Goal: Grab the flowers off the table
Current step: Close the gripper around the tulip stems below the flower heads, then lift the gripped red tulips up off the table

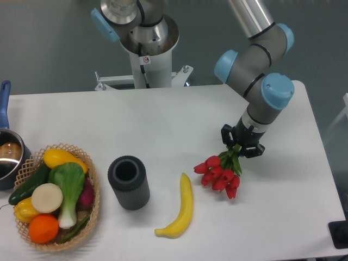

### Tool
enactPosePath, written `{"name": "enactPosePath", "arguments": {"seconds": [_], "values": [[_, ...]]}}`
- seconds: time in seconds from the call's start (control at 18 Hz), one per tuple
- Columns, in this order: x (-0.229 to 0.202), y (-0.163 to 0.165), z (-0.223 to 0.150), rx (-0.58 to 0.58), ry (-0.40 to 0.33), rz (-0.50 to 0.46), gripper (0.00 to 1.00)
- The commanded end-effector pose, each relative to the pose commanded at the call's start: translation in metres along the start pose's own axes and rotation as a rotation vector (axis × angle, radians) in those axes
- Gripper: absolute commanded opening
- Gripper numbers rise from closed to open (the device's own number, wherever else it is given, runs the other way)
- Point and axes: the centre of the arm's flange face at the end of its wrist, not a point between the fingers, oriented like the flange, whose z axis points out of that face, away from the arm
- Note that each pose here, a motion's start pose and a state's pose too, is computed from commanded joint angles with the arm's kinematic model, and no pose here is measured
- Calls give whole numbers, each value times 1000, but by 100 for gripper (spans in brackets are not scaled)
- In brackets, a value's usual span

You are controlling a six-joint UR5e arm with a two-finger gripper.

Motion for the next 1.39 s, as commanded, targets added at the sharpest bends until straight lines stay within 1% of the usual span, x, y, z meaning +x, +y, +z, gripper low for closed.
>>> {"name": "enactPosePath", "arguments": {"seconds": [0.11, 0.17, 0.22, 0.33, 0.5, 0.67, 0.83, 0.94, 1.11, 1.28, 1.39], "values": [[0, 0, -6, 2, -10, 1, 34], [5, -3, -28, 10, -44, 6, 34], [10, -5, -39, 12, -56, 10, 34], [23, -11, -75, 37, -92, 18, 34], [37, -14, -124, 163, -139, 11, 34], [48, -19, -171, 346, -178, -39, 34], [64, -24, -215, 487, -213, -61, 34], [73, -31, -234, 580, -212, -43, 34], [78, -43, -251, 723, -193, -2, 34], [83, -55, -264, 853, -174, 48, 34], [85, -62, -269, 938, -144, 73, 34]]}}
